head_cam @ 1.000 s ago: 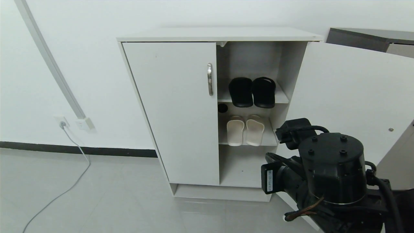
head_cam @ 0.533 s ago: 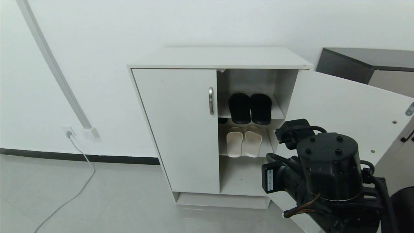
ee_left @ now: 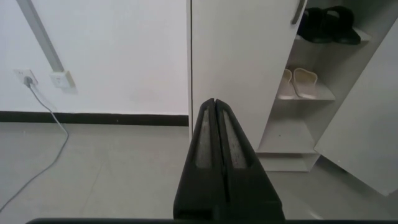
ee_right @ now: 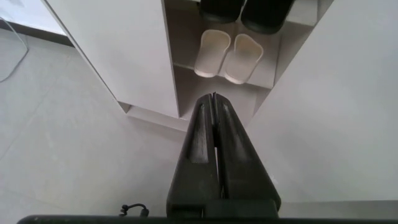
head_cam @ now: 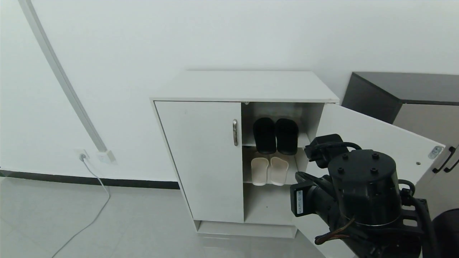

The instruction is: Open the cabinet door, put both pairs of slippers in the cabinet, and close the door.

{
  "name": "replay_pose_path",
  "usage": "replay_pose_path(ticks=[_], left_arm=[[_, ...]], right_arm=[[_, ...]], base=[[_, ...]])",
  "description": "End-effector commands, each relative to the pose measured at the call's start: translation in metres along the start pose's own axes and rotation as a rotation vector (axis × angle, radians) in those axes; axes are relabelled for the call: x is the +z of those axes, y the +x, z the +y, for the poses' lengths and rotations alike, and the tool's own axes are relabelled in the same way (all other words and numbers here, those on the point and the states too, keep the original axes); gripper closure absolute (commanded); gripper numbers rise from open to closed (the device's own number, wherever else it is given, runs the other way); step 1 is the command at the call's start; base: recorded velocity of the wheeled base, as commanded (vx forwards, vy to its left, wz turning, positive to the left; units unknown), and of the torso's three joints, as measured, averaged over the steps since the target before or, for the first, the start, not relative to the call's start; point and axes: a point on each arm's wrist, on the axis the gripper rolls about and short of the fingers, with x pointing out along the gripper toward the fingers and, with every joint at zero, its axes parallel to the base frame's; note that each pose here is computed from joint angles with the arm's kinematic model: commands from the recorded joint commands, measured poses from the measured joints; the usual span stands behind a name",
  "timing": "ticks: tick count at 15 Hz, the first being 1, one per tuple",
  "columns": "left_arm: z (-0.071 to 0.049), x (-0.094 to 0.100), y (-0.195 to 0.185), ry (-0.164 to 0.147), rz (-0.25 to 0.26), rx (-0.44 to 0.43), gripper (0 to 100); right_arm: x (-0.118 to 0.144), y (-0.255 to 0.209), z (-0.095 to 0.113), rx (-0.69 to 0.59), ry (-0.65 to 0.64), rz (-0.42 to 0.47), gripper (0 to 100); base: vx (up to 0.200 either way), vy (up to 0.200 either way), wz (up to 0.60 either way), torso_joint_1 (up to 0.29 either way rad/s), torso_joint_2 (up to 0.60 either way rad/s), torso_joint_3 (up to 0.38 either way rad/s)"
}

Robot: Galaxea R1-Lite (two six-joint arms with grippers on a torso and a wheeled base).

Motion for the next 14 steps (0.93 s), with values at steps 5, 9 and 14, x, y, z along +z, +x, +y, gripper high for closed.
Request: replay_pose_path(ticks=[5,9,14], left_arm=[[0.0,0.0003,0.0,0.0,0.0,0.0,100],[0.0,0.0003,0.0,0.0,0.0,-0.001,100],[0.0,0.0003,0.0,0.0,0.0,0.0,100]], right_arm=[[-0.0006,0.0001,0.0003,0.001,-0.001,0.001,100],[-0.0004,0.0006,-0.0004,-0.002,-0.007,0.001,100],[-0.004,0.0004,-0.0016,-0.011,-0.038,0.009,100]], base=[[0.0,0.0,0.0,0.194,-0.5,-0.312],[0.0,0.0,0.0,0.221,-0.53,-0.312],[0.0,0.0,0.0,0.25,-0.57,-0.322]])
